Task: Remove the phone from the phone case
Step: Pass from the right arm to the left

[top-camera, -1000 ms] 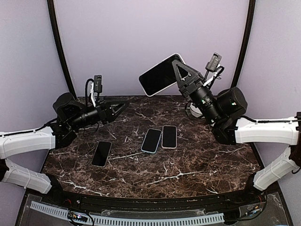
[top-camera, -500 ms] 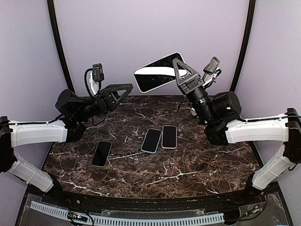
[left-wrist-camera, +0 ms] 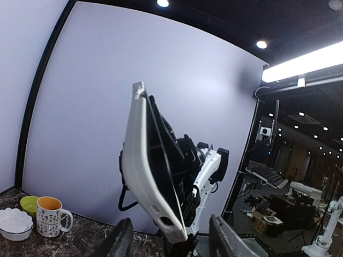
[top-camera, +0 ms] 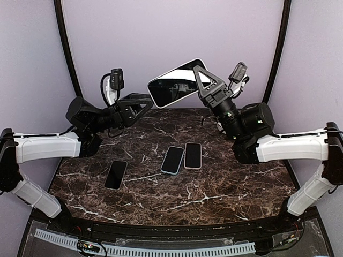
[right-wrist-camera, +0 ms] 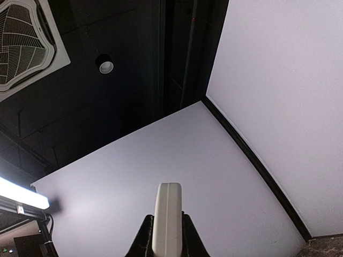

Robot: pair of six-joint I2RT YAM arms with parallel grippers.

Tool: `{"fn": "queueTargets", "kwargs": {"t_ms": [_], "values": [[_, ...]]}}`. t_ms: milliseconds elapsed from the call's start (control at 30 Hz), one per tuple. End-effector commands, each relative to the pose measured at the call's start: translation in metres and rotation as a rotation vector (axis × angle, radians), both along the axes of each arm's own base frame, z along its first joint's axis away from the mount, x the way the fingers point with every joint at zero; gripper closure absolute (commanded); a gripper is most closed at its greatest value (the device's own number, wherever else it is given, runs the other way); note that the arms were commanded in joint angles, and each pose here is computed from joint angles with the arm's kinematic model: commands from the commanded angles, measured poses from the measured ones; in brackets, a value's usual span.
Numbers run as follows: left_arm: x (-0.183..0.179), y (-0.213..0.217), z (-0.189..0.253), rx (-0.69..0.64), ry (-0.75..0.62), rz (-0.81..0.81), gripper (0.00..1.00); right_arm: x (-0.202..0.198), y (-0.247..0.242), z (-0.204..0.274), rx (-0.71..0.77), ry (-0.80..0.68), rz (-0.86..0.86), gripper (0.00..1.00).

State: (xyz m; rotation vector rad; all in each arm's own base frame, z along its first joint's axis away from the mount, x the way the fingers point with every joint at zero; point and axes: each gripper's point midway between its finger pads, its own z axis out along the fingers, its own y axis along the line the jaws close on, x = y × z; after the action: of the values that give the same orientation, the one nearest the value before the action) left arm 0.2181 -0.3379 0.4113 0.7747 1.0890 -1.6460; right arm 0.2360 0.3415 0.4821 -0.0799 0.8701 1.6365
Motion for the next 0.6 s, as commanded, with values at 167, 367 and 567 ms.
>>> {"fn": "queueTargets", "kwargs": {"t_ms": [167, 367, 567], "values": [[-0.024, -0.020, 0.008, 0.038, -0.132, -0.066, 0.54, -0.025, -0.006, 0.032, 0.068, -0.108, 0.084, 1.00], [-0.025, -0.024, 0.010, 0.018, -0.128, -0.088, 0.83, -0.030, -0.013, 0.030, 0.088, -0.118, 0.059, 1.00], [-0.025, -0.024, 0.009, 0.007, -0.119, -0.084, 1.00, -0.034, -0.016, 0.031, 0.092, -0.140, 0.048, 1.00]]}}
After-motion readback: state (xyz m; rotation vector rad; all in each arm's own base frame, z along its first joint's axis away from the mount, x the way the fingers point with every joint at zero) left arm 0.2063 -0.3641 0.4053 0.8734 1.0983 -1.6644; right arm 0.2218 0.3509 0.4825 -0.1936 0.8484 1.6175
